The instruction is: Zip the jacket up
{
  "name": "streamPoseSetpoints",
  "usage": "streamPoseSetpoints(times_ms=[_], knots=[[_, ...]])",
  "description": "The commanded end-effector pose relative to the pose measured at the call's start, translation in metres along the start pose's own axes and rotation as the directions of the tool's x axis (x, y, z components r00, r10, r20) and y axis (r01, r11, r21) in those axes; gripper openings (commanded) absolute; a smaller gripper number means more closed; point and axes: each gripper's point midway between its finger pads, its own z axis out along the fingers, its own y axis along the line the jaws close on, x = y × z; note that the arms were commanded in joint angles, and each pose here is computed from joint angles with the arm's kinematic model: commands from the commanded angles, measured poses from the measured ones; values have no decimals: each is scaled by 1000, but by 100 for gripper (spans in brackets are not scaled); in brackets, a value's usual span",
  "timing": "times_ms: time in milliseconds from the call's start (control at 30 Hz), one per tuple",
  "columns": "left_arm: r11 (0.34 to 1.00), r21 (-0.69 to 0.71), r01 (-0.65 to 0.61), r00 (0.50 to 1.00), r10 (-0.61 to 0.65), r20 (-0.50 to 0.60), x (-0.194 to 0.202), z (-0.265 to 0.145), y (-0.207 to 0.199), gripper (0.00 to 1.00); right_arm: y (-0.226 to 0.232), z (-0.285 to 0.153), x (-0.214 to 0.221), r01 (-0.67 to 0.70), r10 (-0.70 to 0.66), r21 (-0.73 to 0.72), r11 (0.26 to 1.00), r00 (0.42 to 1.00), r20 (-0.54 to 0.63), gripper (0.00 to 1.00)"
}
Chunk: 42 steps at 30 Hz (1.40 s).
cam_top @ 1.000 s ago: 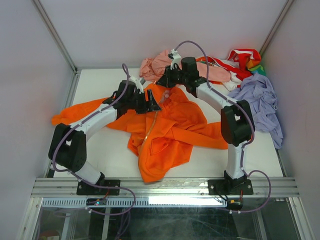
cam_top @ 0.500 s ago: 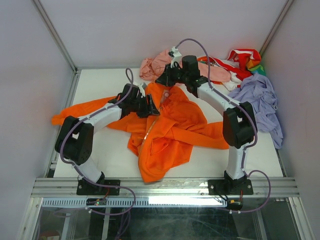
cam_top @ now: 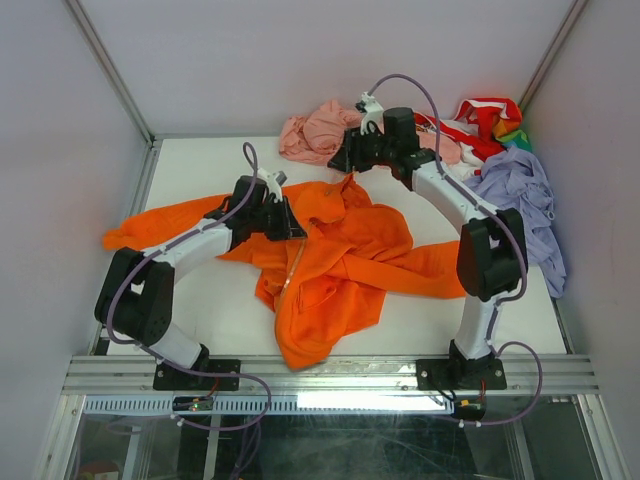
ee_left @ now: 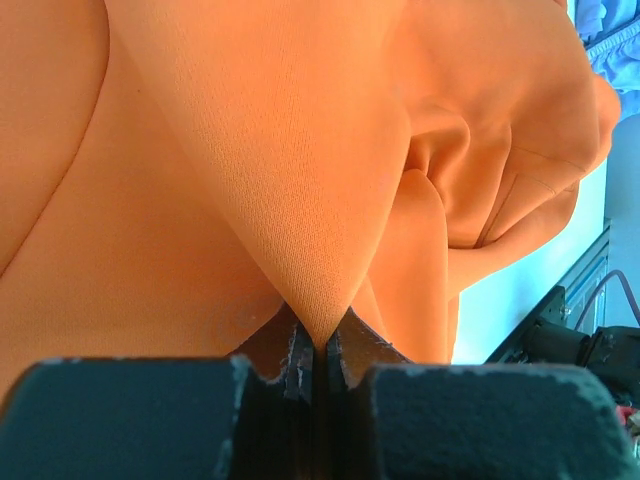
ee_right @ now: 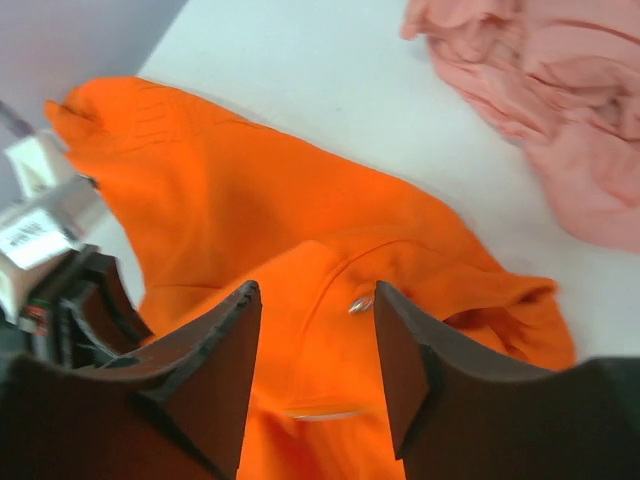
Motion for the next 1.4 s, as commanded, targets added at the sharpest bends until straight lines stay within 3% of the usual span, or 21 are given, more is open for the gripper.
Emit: streamPoseSetpoints(times_ms=[0, 167, 467, 600, 700, 900, 1133, 1267, 1367], knots=[[995, 87, -41, 998, 37, 57, -8, -17, -18, 0, -11, -31, 1, 131, -128, 94, 987, 991, -36, 53], [995, 99, -18, 998, 13, 57, -6, -17, -18, 0, -50, -32, 48, 161, -126, 226, 961, 979, -163, 57], [996, 85, 9, 999, -12, 41, -5, -11, -11, 0, -70, -3, 114, 177, -97, 229, 957, 942, -321, 58], [996, 84, 12, 999, -15, 41, -7, -10, -10, 0, -79, 4, 127, 171, -78, 240, 956, 932, -354, 54], [997, 76, 6, 999, -10, 53, -10, -11, -8, 0, -85, 5, 125, 187, -88, 258, 948, 932, -352, 44], [998, 70, 0, 998, -5, 63, -20, -14, -4, 0, -88, -9, 95, 160, -72, 281, 946, 951, -300, 0], [994, 108, -21, 990, 5, 144, -60, -44, -19, 0, -76, -100, 13, 22, -2, 390, 920, 999, -51, 0], [985, 170, -30, 989, 5, 145, -67, -53, -36, 0, -68, -136, 35, -55, 74, 447, 893, 997, -26, 4], [971, 239, -31, 994, 6, 105, -59, -54, -46, 0, -62, -148, 76, -134, 170, 461, 877, 985, -37, 17]])
